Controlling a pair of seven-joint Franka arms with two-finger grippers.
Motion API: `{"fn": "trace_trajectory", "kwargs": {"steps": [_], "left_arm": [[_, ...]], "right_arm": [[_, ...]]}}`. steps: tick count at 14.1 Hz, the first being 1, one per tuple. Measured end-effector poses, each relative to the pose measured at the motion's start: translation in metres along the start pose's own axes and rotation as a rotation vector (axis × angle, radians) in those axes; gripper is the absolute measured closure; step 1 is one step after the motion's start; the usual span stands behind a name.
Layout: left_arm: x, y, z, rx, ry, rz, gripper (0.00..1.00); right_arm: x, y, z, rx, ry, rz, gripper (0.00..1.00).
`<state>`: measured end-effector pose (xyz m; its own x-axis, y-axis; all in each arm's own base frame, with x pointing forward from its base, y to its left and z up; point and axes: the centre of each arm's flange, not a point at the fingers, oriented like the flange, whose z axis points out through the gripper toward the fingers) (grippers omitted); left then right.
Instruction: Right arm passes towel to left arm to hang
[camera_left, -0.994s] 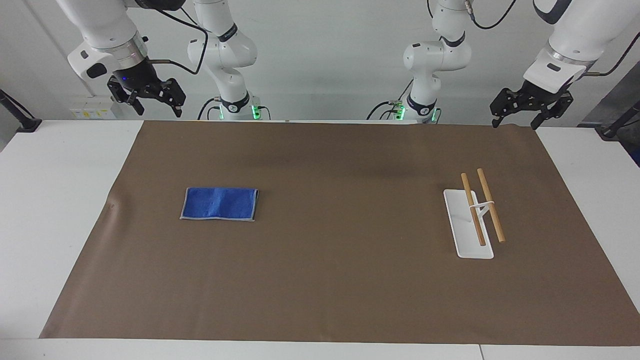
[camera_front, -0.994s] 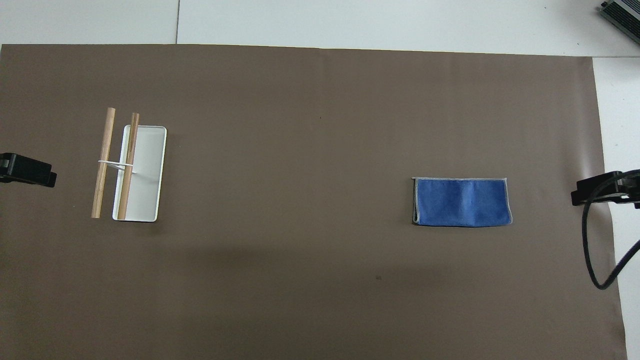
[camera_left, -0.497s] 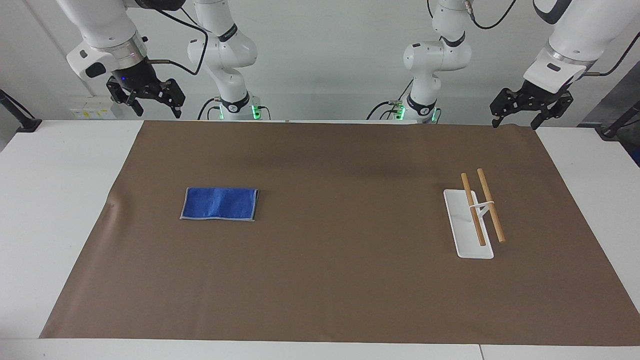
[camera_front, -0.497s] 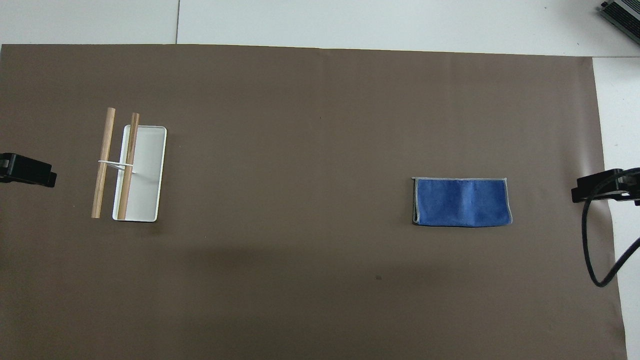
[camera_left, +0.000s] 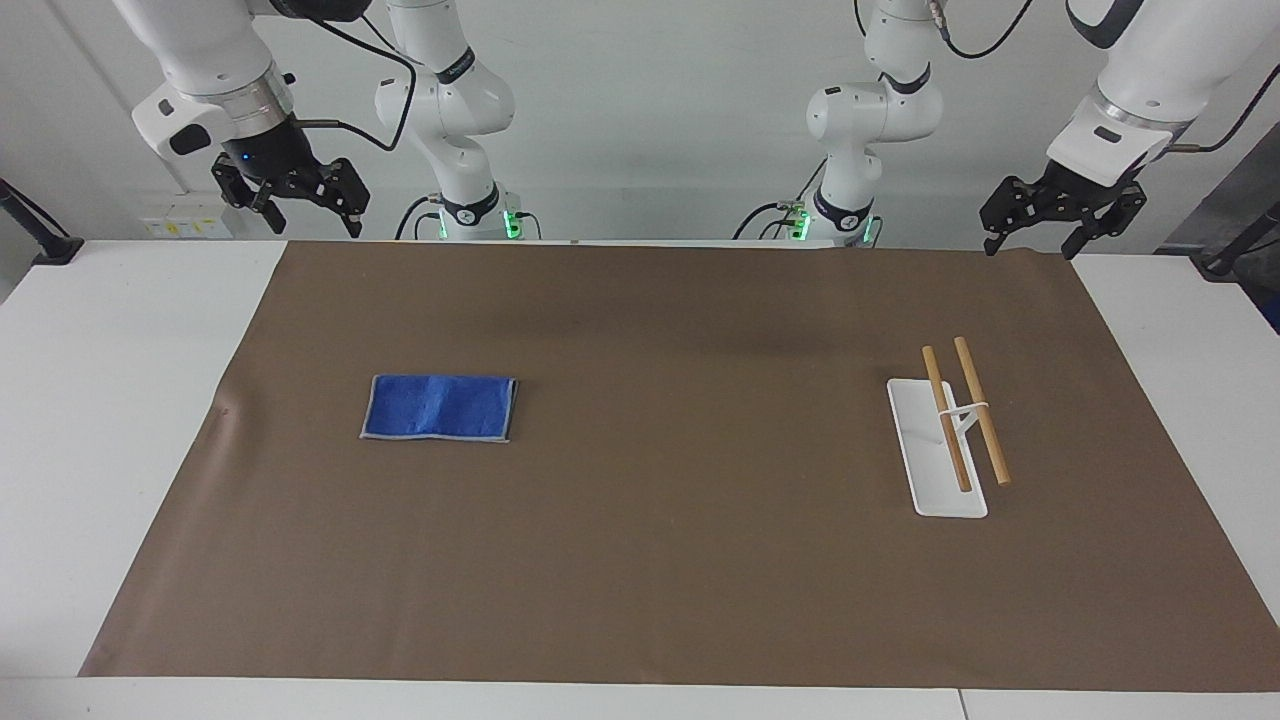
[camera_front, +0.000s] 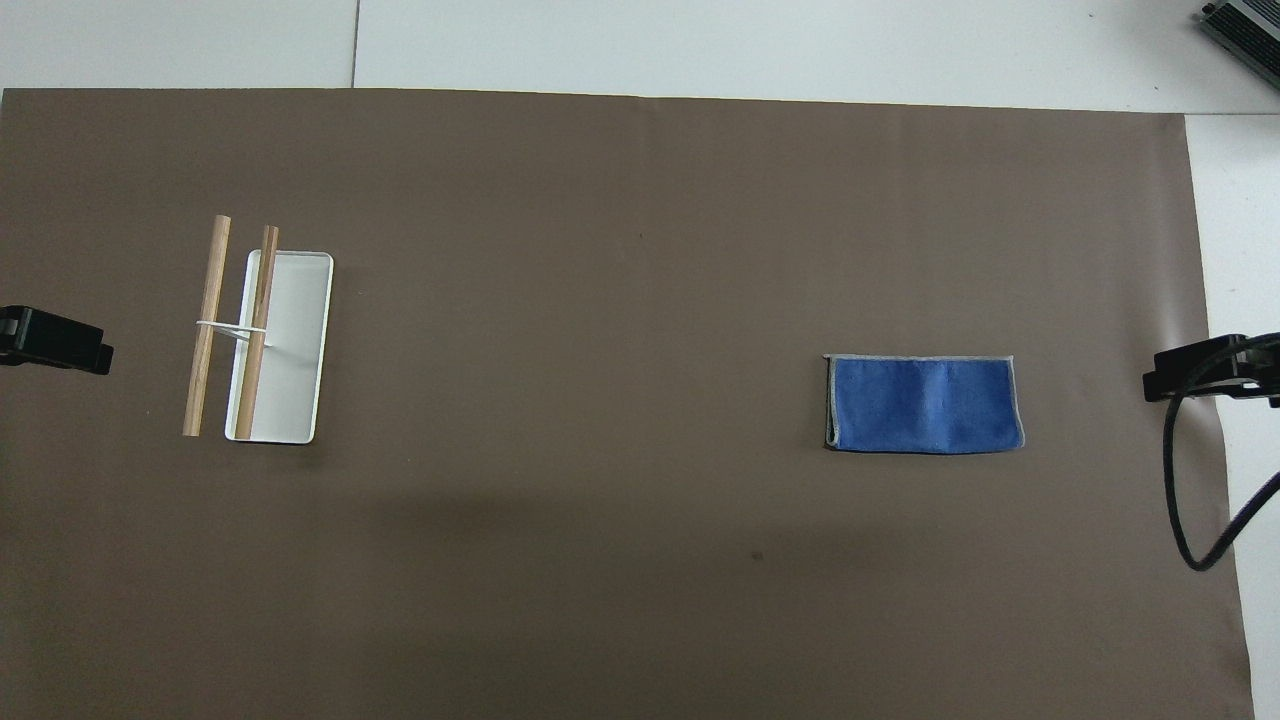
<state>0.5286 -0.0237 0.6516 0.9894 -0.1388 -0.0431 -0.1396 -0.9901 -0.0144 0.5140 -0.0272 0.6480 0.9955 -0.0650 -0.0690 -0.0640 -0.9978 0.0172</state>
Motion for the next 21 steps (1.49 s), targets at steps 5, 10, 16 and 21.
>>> {"fn": "trace_trajectory", "kwargs": {"steps": [5, 10, 16, 21], "left_arm": [[0.0, 0.0, 0.0, 0.0, 0.0, 0.0, 0.0], [0.0, 0.0, 0.0, 0.0, 0.0, 0.0, 0.0], [0.0, 0.0, 0.0, 0.0, 0.0, 0.0, 0.0], [0.0, 0.0, 0.0, 0.0, 0.0, 0.0, 0.0]], "right_arm": [[0.002, -0.001, 0.0, 0.0, 0.018, -0.002, 0.0], [0.014, -0.023, 0.026, -0.004, 0.052, -0.038, 0.0], [0.035, -0.068, 0.111, -0.001, 0.136, -0.088, 0.0], [0.033, -0.088, 0.208, 0.001, 0.113, -0.078, 0.0]]}}
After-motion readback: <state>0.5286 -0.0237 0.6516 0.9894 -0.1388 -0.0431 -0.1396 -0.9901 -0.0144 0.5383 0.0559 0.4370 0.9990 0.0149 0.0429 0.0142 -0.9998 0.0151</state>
